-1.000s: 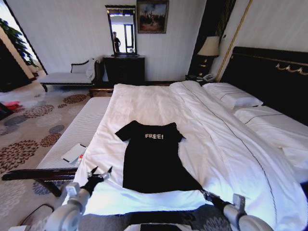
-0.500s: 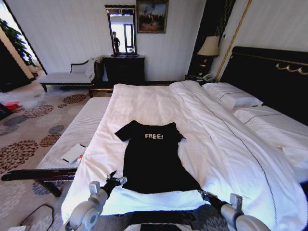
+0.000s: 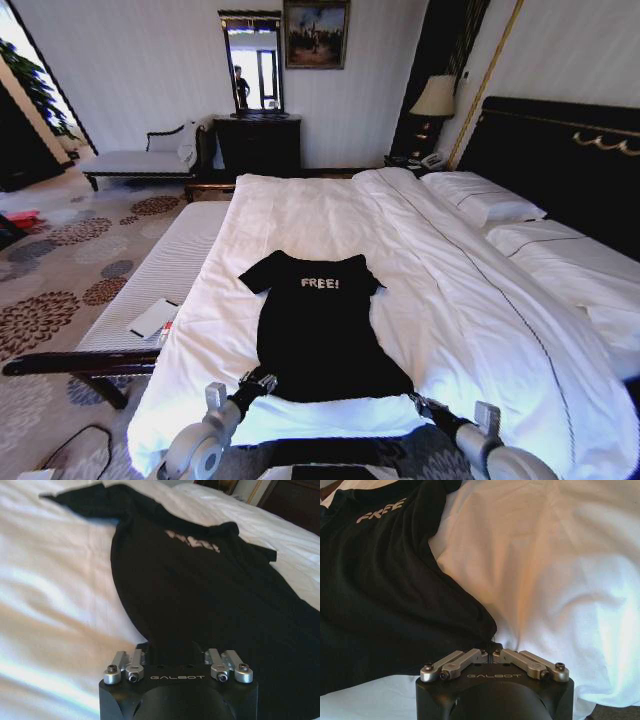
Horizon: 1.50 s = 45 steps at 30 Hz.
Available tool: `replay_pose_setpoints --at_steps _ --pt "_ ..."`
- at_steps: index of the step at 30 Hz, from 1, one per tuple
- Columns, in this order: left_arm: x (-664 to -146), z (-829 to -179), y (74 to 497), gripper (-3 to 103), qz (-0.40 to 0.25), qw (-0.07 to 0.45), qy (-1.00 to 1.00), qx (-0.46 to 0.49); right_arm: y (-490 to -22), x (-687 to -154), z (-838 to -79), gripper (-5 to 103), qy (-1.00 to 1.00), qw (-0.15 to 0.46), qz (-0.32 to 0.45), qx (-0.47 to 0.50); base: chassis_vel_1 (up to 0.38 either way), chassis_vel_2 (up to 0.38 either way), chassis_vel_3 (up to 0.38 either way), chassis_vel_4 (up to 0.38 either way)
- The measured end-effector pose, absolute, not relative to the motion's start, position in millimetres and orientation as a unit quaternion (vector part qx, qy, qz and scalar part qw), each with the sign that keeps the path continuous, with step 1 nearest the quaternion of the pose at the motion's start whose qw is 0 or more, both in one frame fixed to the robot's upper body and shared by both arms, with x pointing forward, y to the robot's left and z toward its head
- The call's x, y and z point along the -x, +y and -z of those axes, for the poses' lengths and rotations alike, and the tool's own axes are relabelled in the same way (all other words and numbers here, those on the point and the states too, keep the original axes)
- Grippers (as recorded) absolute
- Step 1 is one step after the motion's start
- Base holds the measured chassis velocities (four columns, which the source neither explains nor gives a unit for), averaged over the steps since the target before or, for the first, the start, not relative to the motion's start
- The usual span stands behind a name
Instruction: Fold the clothes on the bed.
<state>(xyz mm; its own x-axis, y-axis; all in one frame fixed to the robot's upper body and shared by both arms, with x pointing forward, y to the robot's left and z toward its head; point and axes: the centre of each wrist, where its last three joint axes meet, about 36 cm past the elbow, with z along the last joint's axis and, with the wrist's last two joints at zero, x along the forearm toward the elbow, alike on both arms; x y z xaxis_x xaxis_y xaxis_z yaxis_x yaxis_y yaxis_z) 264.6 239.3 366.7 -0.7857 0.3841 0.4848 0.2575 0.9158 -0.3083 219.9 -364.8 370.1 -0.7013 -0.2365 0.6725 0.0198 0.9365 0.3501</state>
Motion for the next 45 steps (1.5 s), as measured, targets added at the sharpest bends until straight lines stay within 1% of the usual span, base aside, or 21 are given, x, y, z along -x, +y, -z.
replay_pose_setpoints --at_steps 1,2,4,6,8,11,17,19,22,26,35,44,45 --pt "-264 -375 241 45 -0.105 0.270 -0.942 0.169 -364 -220 -370 0 -0.907 0.382 0.168 -0.061 0.000 0.000 0.000 0.000" --pt "-263 -378 241 40 -0.103 0.267 -0.943 0.168 -363 -220 -369 0 -0.907 0.382 0.168 -0.061 0.000 0.000 0.000 0.000" --pt "-263 -403 243 29 -0.091 0.244 -0.950 0.172 -361 -221 -367 0 -0.906 0.383 0.168 -0.063 0.000 0.000 0.000 0.000" --pt "-263 -408 243 29 -0.089 0.239 -0.951 0.174 -360 -221 -366 0 -0.906 0.383 0.168 -0.063 0.000 0.000 0.000 0.000" --pt "-266 -418 242 18 -0.085 0.230 -0.952 0.181 -359 -222 -366 0 -0.906 0.384 0.168 -0.065 0.000 0.000 0.000 0.000" --pt "-270 -410 237 3 -0.082 0.240 -0.950 0.182 -357 -222 -367 0 -0.906 0.384 0.167 -0.068 0.000 0.000 0.000 0.000" --pt "-263 -407 238 0 -0.081 0.246 -0.950 0.174 -359 -221 -367 0 -0.906 0.384 0.166 -0.065 0.000 0.000 0.000 0.000" --pt "-256 -413 245 0 -0.080 0.245 -0.951 0.169 -359 -221 -367 0 -0.906 0.384 0.167 -0.065 0.000 0.000 0.000 0.000" --pt "-234 -417 263 0 -0.065 0.260 -0.949 0.168 -357 -223 -364 0 -0.906 0.383 0.168 -0.065 0.000 0.000 0.000 0.000" --pt "-222 -408 272 0 -0.054 0.276 -0.945 0.168 -355 -225 -364 0 -0.906 0.382 0.169 -0.067 0.000 0.000 0.000 0.000" --pt "-224 -382 259 0 -0.049 0.286 -0.941 0.173 -357 -223 -367 0 -0.907 0.380 0.167 -0.066 0.000 0.000 0.000 0.000" --pt "-214 -385 270 0 -0.049 0.298 -0.941 0.155 -357 -223 -366 0 -0.908 0.379 0.169 -0.065 0.000 0.000 0.000 0.000" --pt "-212 -387 271 6 -0.052 0.297 -0.941 0.154 -357 -223 -366 0 -0.908 0.379 0.169 -0.064 0.000 0.000 0.000 0.000"
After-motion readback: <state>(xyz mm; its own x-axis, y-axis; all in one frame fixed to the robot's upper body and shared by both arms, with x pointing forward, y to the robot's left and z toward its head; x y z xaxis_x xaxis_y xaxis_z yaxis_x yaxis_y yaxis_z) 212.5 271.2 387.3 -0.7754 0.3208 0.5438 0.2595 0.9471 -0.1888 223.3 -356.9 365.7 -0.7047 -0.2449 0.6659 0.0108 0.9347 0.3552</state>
